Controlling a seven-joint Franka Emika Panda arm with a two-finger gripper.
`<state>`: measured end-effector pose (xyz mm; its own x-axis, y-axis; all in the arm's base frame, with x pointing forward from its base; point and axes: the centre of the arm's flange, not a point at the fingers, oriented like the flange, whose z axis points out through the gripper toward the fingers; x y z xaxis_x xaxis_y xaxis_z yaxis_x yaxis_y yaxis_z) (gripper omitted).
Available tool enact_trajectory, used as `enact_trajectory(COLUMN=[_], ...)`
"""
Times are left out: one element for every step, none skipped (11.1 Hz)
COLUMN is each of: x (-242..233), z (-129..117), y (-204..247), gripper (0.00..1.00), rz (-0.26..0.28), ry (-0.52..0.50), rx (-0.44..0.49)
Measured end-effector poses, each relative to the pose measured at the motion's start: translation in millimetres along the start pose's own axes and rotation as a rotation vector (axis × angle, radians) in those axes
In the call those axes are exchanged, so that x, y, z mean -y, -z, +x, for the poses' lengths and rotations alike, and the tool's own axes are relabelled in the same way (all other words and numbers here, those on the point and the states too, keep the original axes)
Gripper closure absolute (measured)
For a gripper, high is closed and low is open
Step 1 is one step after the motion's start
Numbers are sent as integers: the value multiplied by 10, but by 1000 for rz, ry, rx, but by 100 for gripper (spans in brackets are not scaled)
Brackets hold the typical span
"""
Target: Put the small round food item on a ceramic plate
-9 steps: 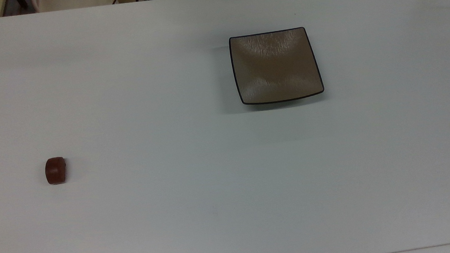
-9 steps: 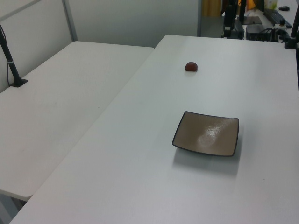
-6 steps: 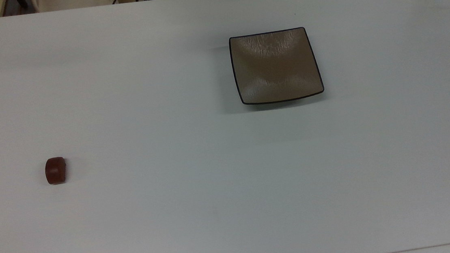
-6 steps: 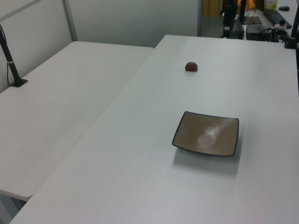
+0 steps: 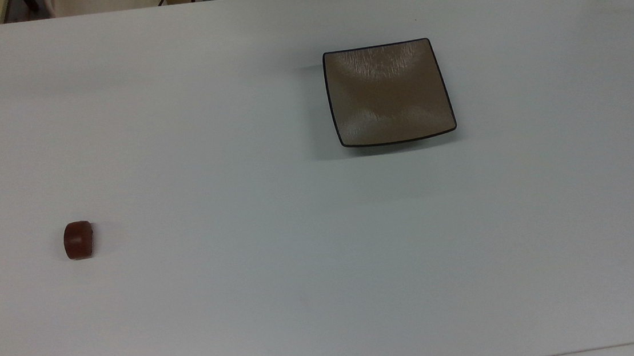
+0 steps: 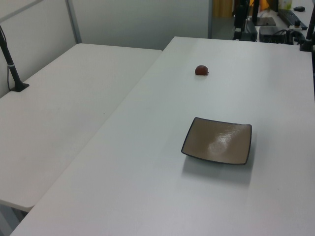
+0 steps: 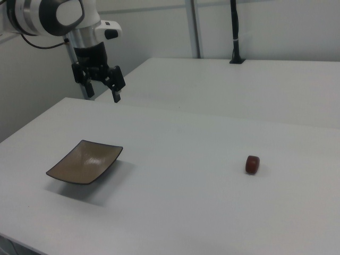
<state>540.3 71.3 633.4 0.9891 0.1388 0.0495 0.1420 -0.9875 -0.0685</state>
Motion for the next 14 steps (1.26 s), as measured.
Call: enact_trajectory(x=[-3,-5,-8,-14,-30,-57,-87,-131,-189,-279,-378,-508,-645,-822], z=[1,9,16,19,23,38,58,82,102,122,143,174,219,272], y=[0,3,7,6,-10,-48,-94,-142,-169,-178,-171,-168,-162,-133], gripper=[0,0,0,0,0,0,0,0,0,0,0,0,0,0], rz=[0,0,0,0,0,-1,-1,-1,-1,-3,-4,-5,-8,-12], ry=[0,-1,-1,-2,-5,-10,-15,-23,-33,-46,-51,-56,-67,-91], rx=[0,-7,-13,-14,-11,-4,5,12,12,8,0,-7,-16,-28])
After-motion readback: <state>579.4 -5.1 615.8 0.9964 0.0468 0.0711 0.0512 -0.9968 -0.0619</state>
